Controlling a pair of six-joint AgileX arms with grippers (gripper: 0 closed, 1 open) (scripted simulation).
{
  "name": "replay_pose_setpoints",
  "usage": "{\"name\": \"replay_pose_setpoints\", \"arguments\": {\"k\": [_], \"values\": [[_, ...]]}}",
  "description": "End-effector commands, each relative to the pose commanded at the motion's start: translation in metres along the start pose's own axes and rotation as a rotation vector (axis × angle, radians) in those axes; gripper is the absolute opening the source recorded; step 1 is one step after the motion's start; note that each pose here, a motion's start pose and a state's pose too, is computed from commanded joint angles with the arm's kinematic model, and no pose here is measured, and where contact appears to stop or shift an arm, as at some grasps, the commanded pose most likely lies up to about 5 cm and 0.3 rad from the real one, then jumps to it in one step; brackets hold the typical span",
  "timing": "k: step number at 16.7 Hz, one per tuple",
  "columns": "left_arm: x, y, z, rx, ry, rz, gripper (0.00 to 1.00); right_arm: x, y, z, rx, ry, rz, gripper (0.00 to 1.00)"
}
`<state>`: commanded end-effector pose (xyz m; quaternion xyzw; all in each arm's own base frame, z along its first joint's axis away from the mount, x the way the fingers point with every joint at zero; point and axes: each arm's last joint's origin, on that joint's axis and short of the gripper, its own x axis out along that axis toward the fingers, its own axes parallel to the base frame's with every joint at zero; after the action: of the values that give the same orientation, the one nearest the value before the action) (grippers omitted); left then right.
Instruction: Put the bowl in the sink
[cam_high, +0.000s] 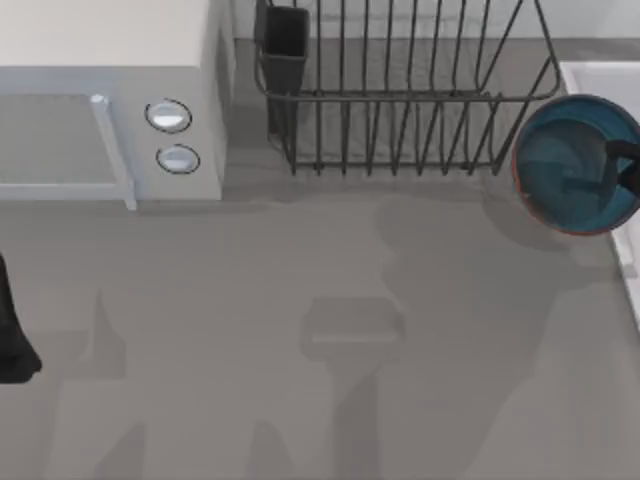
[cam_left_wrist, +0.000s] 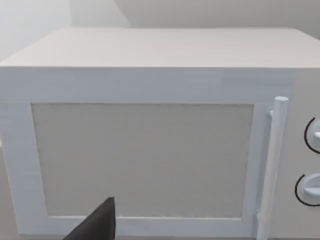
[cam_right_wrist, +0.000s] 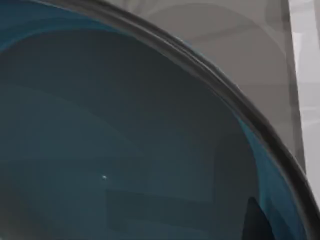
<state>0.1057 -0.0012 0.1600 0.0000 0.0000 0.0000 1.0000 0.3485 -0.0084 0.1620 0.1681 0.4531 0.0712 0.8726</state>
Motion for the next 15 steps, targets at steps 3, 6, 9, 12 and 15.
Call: {"name": "replay_pose_setpoints", "arguments": {"k": [3,6,9,12,15], "values": [[0.0,0.0,0.0,0.0,0.0,0.0,1.0,-0.013,-0.043,-0.008,-0.035,-0.223,0.007,0.0],[0.0,0.0,0.0,0.0,0.0,0.0,1.0,-0.039,-0.075,-0.013,-0.109,-0.468,-0.019,0.0],[0.0,0.0,0.0,0.0,0.0,0.0,1.0,-0.072,-0.094,-0.013,-0.207,-0.698,-0.071,0.0],[0.0,0.0,0.0,0.0,0.0,0.0,1.0,-0.102,-0.103,-0.013,-0.297,-0.868,-0.126,0.0],[0.0,0.0,0.0,0.0,0.0,0.0,1.0,-0.118,-0.105,-0.012,-0.345,-0.946,-0.157,0.0]]}}
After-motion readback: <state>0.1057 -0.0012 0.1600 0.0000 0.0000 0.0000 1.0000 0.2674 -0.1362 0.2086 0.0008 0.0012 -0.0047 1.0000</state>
